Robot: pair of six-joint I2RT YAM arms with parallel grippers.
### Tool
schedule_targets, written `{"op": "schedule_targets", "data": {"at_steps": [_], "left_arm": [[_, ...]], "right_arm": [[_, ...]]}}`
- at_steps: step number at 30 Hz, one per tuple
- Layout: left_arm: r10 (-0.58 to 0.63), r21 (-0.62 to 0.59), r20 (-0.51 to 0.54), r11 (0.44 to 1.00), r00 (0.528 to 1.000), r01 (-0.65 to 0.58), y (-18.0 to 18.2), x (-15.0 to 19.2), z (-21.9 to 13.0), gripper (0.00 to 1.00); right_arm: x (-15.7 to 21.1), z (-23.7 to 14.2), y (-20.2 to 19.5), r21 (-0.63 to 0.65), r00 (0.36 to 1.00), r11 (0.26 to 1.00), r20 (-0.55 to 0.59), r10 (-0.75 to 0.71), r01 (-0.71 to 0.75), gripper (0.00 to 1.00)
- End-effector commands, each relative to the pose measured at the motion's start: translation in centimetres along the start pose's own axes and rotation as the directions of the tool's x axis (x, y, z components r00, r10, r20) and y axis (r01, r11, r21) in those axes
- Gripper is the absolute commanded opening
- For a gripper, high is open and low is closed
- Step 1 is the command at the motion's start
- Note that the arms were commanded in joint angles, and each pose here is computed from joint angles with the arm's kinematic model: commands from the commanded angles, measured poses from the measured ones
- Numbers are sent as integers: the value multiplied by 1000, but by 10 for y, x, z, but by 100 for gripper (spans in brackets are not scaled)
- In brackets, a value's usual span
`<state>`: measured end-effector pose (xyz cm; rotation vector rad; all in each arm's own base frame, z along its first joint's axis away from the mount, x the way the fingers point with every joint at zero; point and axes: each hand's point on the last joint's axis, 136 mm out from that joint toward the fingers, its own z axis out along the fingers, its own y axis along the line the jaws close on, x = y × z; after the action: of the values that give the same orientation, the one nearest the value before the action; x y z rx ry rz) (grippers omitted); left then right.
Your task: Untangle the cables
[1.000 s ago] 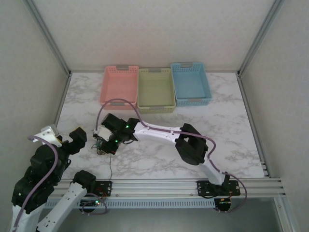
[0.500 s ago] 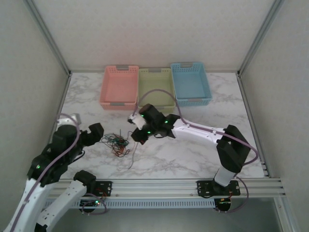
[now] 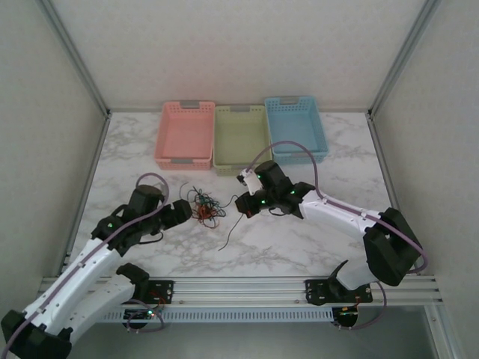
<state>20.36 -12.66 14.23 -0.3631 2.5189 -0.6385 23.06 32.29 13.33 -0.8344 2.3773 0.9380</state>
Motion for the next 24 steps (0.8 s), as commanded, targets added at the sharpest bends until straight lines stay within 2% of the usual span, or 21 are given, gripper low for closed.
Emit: {"op": "schedule_targets", "data": {"at_steps": [1, 7, 11, 16, 21, 24], "left_arm": [[1, 58, 10, 998, 1000, -2, -18, -2, 5, 84], [73, 71, -31, 995, 997, -71, -37, 7, 26, 83], [168, 21, -38, 986, 985, -167, -46, 3, 37, 79], [279, -77, -34, 957, 960, -281, -54, -14, 51, 65], [318, -52, -84, 945, 944, -323, -70, -11, 76, 56], [338, -49, -118, 937, 934, -346, -71, -3, 87, 55]], "right_arm": [[-4, -3, 2, -24, 999, 1000, 36, 13, -12, 0], [-2, -6, -3, -37, 997, 999, 65, 36, -33, 0], [-1, -6, -1, -55, 997, 998, 67, 44, -40, 0], [-3, -10, -10, -50, 994, 997, 87, 65, -61, 0], [-4, -12, -14, -53, 992, 996, 97, 78, -73, 0], [-4, -13, -16, -55, 991, 995, 102, 89, -84, 0]]}}
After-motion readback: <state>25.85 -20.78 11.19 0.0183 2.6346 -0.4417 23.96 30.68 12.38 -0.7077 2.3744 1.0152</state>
